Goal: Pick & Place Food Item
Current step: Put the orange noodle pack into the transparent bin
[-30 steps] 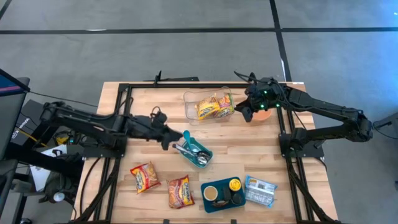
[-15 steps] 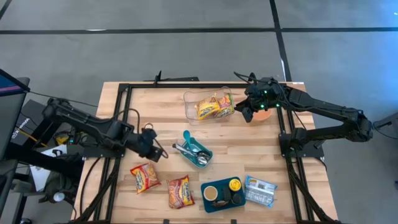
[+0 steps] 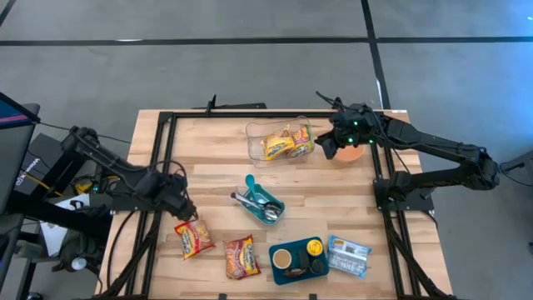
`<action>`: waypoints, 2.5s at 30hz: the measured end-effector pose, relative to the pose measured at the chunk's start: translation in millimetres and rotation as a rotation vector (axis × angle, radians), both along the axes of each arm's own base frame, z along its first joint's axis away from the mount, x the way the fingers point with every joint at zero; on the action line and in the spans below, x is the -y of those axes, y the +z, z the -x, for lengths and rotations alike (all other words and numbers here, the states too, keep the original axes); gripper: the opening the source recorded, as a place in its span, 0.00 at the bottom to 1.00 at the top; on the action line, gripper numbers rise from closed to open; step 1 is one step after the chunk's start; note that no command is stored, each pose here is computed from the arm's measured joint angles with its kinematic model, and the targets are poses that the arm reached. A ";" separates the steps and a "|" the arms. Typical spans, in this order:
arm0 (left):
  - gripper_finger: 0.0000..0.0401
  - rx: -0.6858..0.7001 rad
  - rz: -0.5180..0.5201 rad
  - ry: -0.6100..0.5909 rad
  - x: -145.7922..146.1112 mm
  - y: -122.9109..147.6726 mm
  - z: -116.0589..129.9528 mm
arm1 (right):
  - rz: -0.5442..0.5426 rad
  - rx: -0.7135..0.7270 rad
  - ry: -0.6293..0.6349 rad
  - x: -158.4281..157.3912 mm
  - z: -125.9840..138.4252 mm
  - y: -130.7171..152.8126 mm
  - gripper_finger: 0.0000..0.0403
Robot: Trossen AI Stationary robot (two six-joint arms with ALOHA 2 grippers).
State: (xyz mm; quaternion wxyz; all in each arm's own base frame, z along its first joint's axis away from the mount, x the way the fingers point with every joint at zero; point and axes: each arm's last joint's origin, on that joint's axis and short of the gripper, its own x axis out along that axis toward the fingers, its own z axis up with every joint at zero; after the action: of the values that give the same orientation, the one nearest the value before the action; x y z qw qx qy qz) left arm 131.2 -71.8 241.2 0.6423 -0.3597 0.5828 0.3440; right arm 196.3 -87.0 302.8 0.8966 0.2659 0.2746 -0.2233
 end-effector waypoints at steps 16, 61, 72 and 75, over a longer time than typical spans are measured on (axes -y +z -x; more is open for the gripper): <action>0.04 0.020 -0.073 -0.237 13.5 0.1 9.8 | -0.052 0.016 -0.044 -0.1 0.0 -0.1 0.25; 0.38 0.071 -0.015 -1.280 74.8 -32.9 -14.8 | -0.025 0.009 0.000 -4.4 -1.9 0.2 0.25; 0.38 -0.063 -0.038 -1.240 75.2 -46.2 -15.8 | -0.025 0.009 0.000 -4.4 -1.9 0.1 0.25; 0.38 -0.063 -0.036 -1.213 75.1 -46.2 -15.8 | -0.025 0.009 0.000 -4.4 -1.9 0.2 0.25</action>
State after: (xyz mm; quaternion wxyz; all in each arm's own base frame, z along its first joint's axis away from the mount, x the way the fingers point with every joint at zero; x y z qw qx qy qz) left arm 147.1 -146.9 195.0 0.7121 0.0582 0.6968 -0.0632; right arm 198.2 -82.6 302.9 0.8945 0.2780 0.2735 -0.2186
